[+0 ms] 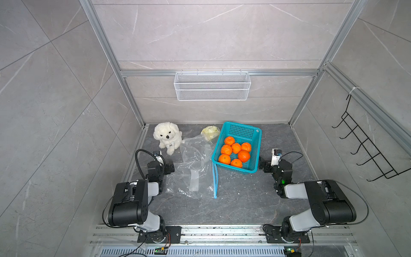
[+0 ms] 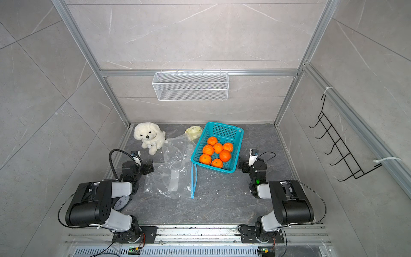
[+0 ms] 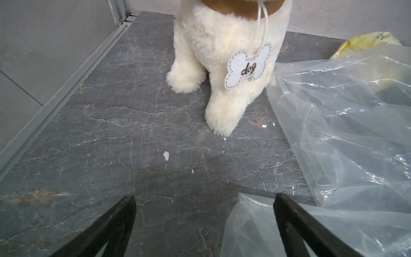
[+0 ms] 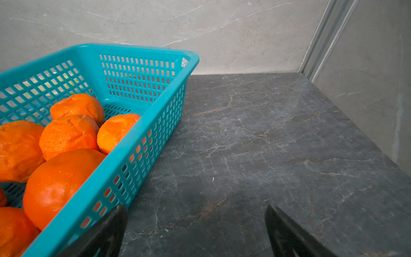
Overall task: Open the zip-top bag and take out the orange
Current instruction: Reset both arms
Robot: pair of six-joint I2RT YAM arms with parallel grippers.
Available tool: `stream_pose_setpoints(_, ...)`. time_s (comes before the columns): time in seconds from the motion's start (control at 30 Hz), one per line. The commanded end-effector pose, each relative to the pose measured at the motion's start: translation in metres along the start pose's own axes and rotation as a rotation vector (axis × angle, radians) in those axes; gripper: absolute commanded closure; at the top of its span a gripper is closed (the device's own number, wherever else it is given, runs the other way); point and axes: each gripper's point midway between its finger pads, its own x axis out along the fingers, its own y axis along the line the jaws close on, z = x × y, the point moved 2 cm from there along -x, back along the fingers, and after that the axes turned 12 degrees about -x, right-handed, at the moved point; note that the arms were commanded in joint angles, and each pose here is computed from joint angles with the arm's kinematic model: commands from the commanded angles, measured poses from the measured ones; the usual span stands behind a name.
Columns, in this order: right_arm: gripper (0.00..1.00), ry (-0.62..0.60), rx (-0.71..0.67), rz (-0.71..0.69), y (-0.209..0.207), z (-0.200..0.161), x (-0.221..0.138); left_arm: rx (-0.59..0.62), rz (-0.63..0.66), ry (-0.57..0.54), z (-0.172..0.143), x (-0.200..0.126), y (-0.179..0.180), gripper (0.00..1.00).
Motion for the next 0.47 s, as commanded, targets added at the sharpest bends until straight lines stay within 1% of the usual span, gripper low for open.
stream_pose_setpoints(0.0,0.01,0.009,-0.025,0.041,0.0074,0.0019,0.0054,0.036,-0.010,-0.067,0.0166,0.0006,-0.0041,0.00)
stream_pose_setpoints(0.07,0.01,0.009,-0.044,0.089,0.0148,0.0032,0.0069,0.036,-0.011,-0.066,0.0168,0.0003,-0.0043,0.00)
stream_pose_setpoints(0.43,0.01,0.013,-0.047,0.086,0.0149,0.0028,0.0070,0.036,-0.010,-0.073,0.0179,-0.0004,-0.0041,0.00)
